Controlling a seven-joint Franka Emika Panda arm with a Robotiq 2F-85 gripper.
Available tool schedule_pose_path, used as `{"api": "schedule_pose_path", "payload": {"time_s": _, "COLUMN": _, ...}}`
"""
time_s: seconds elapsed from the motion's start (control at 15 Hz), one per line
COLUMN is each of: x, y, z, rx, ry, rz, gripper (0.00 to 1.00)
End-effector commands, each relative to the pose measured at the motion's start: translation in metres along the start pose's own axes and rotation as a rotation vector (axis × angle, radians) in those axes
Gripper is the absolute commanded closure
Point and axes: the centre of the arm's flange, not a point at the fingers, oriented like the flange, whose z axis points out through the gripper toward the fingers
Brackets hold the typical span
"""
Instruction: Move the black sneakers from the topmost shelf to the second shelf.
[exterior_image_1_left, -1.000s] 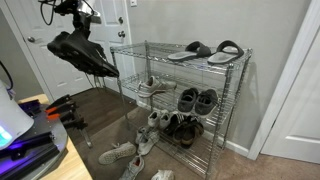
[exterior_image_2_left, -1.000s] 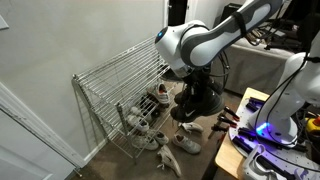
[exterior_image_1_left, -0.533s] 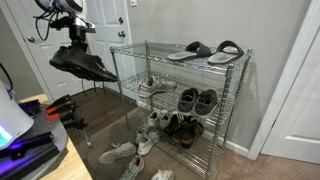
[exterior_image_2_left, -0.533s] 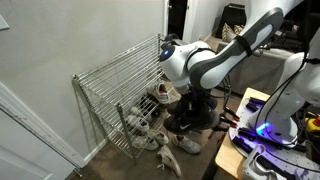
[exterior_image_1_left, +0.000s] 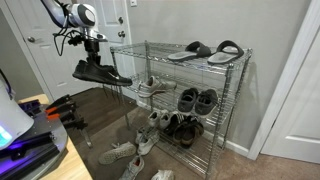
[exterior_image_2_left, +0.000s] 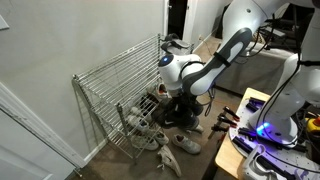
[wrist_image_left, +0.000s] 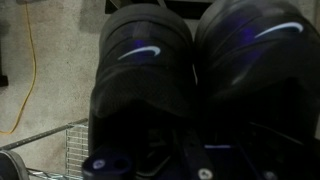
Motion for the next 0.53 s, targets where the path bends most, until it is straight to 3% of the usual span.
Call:
{"api": "schedule_pose_path", "payload": {"time_s": 0.0, "x": 0.019, "y": -0.004, "z": -0.009, "rx": 0.059, "ry": 0.07, "rz": 0.129, "gripper": 0.94}}
{"api": "schedule_pose_path", "payload": {"time_s": 0.27, "x": 0.035, "y": -0.011, "z": -0.028, "rx": 0.1, "ry": 0.172, "rz": 0.191, "gripper": 0.94}}
{"api": "schedule_pose_path", "payload": {"time_s": 0.47, "x": 0.039, "y": -0.01, "z": -0.034, "rx": 0.107, "ry": 0.178, "rz": 0.182, "gripper": 0.94}}
